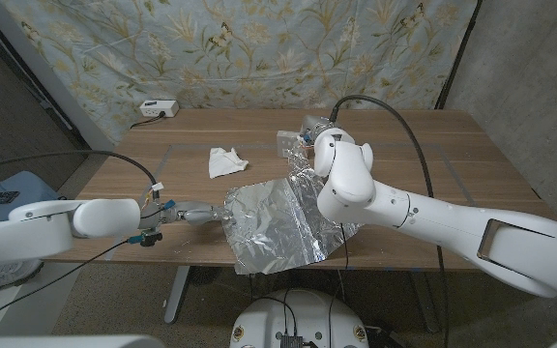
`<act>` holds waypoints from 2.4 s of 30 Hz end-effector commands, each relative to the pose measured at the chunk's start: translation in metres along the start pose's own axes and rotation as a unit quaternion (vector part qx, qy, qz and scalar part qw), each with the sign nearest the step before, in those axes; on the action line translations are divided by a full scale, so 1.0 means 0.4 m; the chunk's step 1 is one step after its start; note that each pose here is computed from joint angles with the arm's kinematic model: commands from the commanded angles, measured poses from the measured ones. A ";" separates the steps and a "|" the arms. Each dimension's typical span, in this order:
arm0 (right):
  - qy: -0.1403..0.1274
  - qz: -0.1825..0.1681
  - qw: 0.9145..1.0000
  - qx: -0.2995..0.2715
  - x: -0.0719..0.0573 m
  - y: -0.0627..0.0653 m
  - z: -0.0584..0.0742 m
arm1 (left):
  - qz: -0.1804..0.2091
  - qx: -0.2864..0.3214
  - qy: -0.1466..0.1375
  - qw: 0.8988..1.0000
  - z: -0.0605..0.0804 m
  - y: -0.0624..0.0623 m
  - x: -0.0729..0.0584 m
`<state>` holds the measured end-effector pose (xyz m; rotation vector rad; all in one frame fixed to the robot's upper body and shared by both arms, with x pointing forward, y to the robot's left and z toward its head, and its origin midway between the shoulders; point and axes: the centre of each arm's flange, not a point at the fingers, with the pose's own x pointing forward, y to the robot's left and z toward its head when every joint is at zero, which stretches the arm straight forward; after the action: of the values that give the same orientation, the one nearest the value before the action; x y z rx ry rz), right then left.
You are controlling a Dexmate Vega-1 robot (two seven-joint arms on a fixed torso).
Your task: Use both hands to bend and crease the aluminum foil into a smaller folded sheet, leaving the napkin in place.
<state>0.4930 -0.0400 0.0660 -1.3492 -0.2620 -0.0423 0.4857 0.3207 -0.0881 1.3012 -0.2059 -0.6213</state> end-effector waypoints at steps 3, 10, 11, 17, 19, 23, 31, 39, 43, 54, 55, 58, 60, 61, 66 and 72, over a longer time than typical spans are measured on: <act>-0.019 0.019 1.000 -0.005 0.023 -0.025 0.043 | 0.002 -0.003 -0.001 1.000 -0.001 0.002 0.001; -0.017 0.030 0.999 0.016 0.029 -0.022 0.052 | 0.004 -0.003 -0.001 1.000 -0.002 0.003 0.000; -0.016 0.031 0.999 0.021 0.030 -0.021 0.052 | 0.004 -0.003 -0.001 1.000 -0.002 0.003 0.000; -0.008 0.039 0.998 0.040 0.030 -0.014 0.049 | 0.004 -0.002 -0.001 1.000 -0.002 0.004 -0.002; -0.006 0.044 0.998 0.047 0.029 -0.012 0.047 | 0.003 -0.001 0.000 1.000 -0.002 0.004 -0.002; -0.001 0.048 0.997 0.059 0.028 -0.011 0.047 | 0.003 -0.001 -0.001 1.000 0.000 0.004 0.001; -0.003 0.062 0.994 0.084 0.030 -0.004 0.054 | 0.007 -0.003 0.003 1.000 -0.003 0.006 -0.001; -0.019 0.064 0.995 0.080 0.031 -0.009 0.088 | 0.005 -0.002 0.000 1.000 -0.003 0.007 -0.002; -0.027 0.066 0.995 0.074 0.028 -0.006 0.101 | 0.007 -0.006 0.003 1.000 -0.006 0.005 -0.003; -0.034 0.072 0.995 0.064 0.030 0.005 0.116 | -0.001 0.036 0.032 0.999 0.000 0.014 -0.004; -0.034 0.072 0.995 0.064 0.031 0.005 0.116 | -0.001 0.038 0.036 0.999 0.001 0.015 -0.004; -0.035 0.073 0.995 0.064 0.034 0.006 0.117 | -0.008 0.055 0.051 0.997 0.009 0.021 -0.004; -0.037 0.072 0.995 0.064 0.035 0.006 0.117 | -0.007 0.057 0.053 0.997 0.013 0.026 -0.004; -0.037 0.072 0.995 0.064 0.036 0.006 0.117 | -0.007 0.060 0.058 0.996 0.015 0.029 -0.005; -0.039 0.071 0.995 0.064 0.038 0.007 0.117 | -0.009 0.069 0.065 0.996 0.023 0.035 -0.006; -0.043 0.068 0.995 0.064 0.037 0.001 0.121 | -0.007 0.066 0.065 0.996 0.024 0.038 -0.007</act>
<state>0.5000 0.0068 0.0765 -1.2377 -0.2273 0.1401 0.4846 0.3177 -0.0755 1.4383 -0.1479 -0.5576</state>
